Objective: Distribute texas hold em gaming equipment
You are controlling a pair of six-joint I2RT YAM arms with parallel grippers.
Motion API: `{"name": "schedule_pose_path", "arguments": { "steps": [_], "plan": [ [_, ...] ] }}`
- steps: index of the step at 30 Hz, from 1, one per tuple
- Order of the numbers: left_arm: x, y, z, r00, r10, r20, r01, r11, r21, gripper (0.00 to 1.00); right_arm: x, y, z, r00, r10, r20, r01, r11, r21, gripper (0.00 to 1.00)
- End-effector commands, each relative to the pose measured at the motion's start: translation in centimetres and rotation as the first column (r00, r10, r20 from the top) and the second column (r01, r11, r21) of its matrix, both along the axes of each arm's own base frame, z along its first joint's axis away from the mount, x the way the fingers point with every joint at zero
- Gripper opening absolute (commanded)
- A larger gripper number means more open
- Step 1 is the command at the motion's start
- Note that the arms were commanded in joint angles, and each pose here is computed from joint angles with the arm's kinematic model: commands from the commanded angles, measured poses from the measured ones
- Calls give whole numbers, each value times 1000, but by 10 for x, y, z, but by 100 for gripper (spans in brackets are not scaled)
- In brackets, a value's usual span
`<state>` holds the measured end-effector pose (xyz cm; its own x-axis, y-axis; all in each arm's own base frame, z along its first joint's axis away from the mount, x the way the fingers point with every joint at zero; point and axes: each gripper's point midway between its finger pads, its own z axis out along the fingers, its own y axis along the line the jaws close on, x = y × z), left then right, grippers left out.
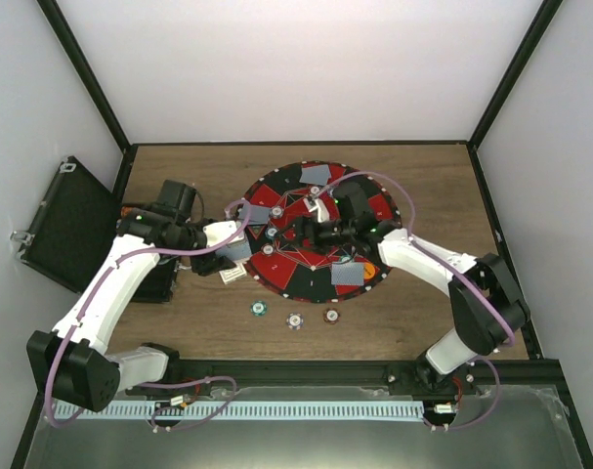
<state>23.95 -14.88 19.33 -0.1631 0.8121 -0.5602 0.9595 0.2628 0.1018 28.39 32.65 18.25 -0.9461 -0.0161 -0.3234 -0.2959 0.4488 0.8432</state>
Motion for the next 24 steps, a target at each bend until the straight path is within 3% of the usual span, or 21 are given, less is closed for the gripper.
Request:
{"name": "schedule_pose_path", "arguments": {
  "steps": [1, 24],
  "plan": [
    [-7, -4, 5, 1000, -20, 3, 20, 999, -34, 4, -24, 37, 49, 991, 102, 81, -113, 982, 152, 87],
    [-11, -10, 8, 999, -45, -1, 45, 998, -52, 5, -41, 120, 31, 951, 310, 15, -306, 931, 198, 79]
  ]
}}
